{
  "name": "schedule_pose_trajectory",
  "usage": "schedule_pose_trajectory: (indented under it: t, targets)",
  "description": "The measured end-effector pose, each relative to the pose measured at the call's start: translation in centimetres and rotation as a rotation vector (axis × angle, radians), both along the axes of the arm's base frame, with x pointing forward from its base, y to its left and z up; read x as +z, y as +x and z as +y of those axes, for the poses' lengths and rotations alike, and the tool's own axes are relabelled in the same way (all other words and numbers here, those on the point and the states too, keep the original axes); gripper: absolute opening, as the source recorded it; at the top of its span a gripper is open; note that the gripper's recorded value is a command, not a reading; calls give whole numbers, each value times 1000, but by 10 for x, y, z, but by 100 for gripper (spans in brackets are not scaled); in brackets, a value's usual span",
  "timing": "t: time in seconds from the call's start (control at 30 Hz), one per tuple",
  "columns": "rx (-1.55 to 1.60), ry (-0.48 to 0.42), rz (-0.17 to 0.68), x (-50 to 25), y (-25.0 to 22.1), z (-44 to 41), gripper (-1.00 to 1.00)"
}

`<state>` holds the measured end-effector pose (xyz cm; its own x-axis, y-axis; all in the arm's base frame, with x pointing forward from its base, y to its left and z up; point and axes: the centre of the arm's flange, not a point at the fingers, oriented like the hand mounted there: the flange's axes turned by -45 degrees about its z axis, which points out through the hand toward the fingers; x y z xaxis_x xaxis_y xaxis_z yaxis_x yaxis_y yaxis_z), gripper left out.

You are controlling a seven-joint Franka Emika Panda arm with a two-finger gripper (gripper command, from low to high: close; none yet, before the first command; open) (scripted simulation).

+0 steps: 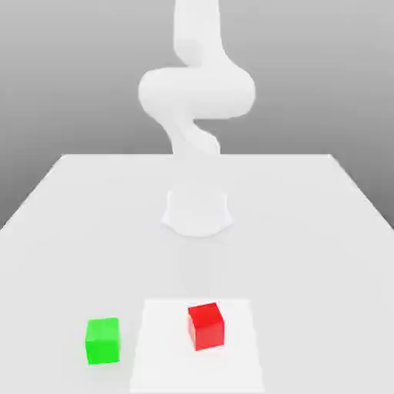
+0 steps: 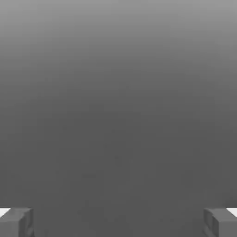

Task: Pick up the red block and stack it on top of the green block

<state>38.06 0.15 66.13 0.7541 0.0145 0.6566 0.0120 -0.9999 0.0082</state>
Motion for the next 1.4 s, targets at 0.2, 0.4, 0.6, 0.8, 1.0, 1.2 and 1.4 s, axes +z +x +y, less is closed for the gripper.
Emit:
schedule_pose_trajectory:
  t: [0.2, 0.4, 0.6, 0.8, 1.0, 1.2, 1.4]
  targets:
    - [66, -43, 219, -140, 58, 5, 0]
    - [136, -72, 426, -279, 68, 9, 0]
    - [215, -90, 633, -407, 37, 13, 0]
    - [245, -94, 711, -489, 17, 13, 0]
    - [245, -94, 712, -515, 15, 13, -100]
    - [245, -94, 713, -499, 16, 13, -100]
    - [175, -68, 715, -448, 22, -22, -100]
